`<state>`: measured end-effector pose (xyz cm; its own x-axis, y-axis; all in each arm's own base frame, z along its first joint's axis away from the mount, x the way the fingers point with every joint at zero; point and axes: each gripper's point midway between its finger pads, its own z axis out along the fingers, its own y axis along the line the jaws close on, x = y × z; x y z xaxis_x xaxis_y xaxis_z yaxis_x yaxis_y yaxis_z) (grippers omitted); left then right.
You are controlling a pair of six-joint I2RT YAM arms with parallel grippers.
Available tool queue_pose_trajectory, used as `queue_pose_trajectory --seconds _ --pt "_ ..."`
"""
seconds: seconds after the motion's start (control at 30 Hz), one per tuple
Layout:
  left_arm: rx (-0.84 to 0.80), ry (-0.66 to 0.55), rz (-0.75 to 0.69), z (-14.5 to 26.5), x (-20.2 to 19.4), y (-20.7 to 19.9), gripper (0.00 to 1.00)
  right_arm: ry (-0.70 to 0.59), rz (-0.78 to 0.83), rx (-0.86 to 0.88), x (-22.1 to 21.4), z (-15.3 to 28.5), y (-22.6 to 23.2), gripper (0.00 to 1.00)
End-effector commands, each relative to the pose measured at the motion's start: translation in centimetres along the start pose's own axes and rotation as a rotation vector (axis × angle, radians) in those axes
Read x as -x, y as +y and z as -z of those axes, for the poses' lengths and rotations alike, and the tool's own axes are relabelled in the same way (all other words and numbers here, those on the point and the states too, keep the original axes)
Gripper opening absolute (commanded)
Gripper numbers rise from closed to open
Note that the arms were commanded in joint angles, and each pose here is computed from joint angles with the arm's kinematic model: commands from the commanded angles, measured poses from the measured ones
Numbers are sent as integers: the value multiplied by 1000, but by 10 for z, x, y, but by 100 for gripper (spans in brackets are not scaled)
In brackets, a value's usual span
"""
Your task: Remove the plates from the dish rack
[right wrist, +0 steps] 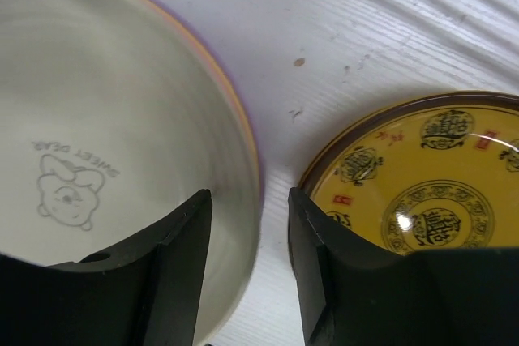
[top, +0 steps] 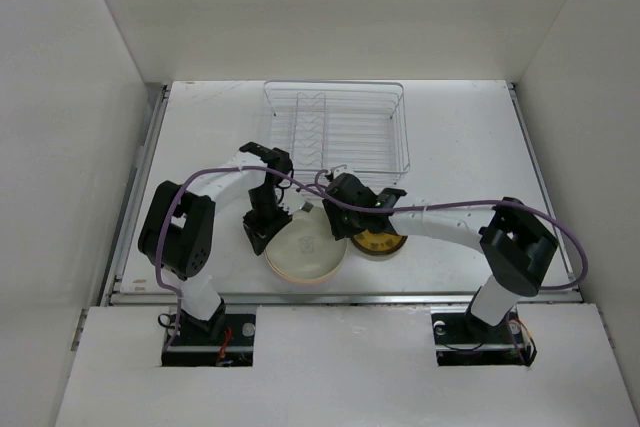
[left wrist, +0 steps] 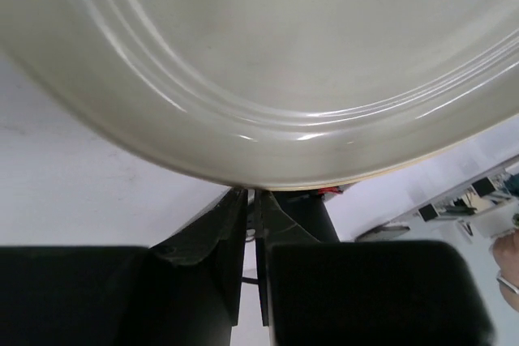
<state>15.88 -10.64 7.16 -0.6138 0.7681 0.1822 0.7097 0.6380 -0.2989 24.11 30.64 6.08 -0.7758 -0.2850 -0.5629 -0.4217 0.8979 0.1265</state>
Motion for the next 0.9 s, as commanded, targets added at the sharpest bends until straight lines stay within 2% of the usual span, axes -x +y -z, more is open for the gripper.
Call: queue_pose_trajectory --seconds 0.0,0.1,0.27,0.37,0.43,0.47,0.53,0.57,0.63,0.67,0.73,0.77,0.8,0.83,0.87 --pt "44 -84 -39 10 21 7 6 -76 32 31 22 5 18 49" --pt "62 -69 -37 7 24 14 6 -97 20 4 24 8 12 50" --pt "49 -75 -28 9 22 13 6 -199 -16 -8 41 41 2 50" --pt "71 -119 -10 20 18 20 5 -261 -43 6 49 64 -2 57" --pt "114 -175 7 37 11 29 5 -285 -62 -17 48 77 -12 72" --pt "131 -228 47 50 10 39 5 -339 -89 -8 56 98 -16 78" --pt "167 -313 82 72 10 48 16 -400 -143 -55 60 121 -32 97" --pt "191 -409 121 98 7 51 18 -439 -170 -150 62 138 -54 100" --pt "163 -571 144 129 11 45 18 -551 -265 -229 71 182 -83 100" --pt "176 -680 157 154 6 38 18 -593 -289 -391 65 202 -117 100" --pt "259 -914 256 210 0 55 18 -697 -388 -521 59 243 -155 100" --pt "348 -989 340 232 -10 68 19 -729 -409 -590 54 256 -171 100" --pt "475 -1094 437 260 -29 75 25 -787 -473 -757 40 286 -205 100" --pt "593 -1231 612 291 -41 97 31 -861 -575 -769 32 308 -219 100" --pt "823 -1228 813 307 -81 120 39 -928 -676 -740 30 321 -224 100"
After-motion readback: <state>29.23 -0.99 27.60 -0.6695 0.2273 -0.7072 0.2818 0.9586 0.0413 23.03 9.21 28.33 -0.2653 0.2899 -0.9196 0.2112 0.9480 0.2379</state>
